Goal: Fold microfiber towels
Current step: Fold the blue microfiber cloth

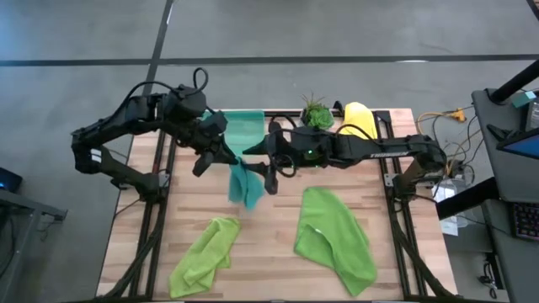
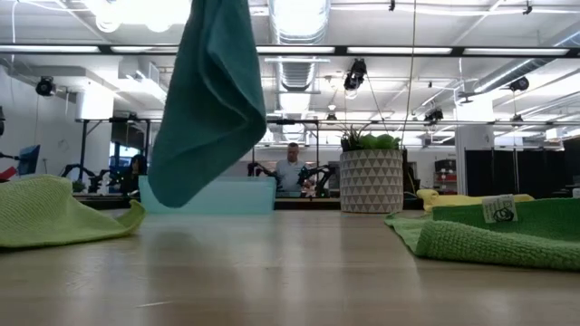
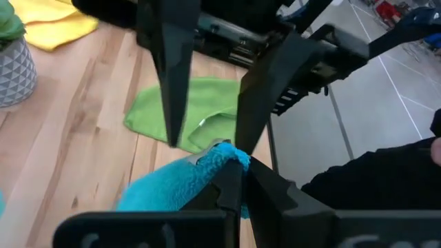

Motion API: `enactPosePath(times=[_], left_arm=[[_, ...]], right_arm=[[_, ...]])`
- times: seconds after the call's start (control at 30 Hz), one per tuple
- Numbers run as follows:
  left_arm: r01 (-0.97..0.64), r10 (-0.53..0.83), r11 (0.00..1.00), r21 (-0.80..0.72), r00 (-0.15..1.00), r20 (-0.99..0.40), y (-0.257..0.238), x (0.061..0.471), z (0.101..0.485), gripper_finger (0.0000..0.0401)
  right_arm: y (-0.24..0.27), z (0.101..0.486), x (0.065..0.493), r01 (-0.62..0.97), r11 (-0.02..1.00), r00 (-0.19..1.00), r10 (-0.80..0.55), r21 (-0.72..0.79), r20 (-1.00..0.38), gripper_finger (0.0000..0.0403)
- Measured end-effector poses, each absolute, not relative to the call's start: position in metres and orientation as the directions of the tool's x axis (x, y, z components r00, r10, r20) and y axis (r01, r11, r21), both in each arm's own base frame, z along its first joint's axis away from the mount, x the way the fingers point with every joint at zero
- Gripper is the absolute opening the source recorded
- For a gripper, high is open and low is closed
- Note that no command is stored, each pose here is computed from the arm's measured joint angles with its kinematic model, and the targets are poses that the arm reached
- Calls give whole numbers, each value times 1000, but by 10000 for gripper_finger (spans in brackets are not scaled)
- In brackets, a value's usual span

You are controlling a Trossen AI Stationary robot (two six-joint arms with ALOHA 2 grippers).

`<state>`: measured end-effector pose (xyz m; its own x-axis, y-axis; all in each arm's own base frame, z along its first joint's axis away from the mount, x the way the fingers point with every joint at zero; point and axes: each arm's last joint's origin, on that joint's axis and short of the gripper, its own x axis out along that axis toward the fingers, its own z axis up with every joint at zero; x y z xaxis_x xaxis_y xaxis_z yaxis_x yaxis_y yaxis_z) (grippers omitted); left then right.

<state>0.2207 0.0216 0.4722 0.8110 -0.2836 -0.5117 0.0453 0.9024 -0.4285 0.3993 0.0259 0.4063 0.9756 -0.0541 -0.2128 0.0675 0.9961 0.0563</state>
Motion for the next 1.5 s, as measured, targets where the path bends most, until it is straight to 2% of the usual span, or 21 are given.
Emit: enactPosePath(times=[0.1,0.37,0.7,1.1,1.2,1.37,1.5], left_arm=[[44,-284,896,-442,822,-493,21,222,474,0],[89,-311,889,-449,836,-452,20,222,479,0],[134,-343,880,-456,843,-414,19,220,486,0],[202,-379,863,-464,865,-329,17,214,504,0],[208,-385,860,-465,864,-325,17,212,505,0],[215,-388,859,-464,864,-320,16,209,507,0],[214,-393,857,-468,860,-327,16,206,506,0]], right_arm=[[24,406,401,153,988,966,-143,27,-217,163],[21,400,400,218,976,940,-215,-17,-264,140],[21,390,399,213,975,912,-219,-56,-347,119],[23,356,413,205,976,849,-216,-77,-483,114],[21,351,412,198,975,825,-220,-98,-520,96],[18,345,407,182,975,780,-221,-125,-585,24],[16,341,403,162,978,740,-207,-130,-640,10]])
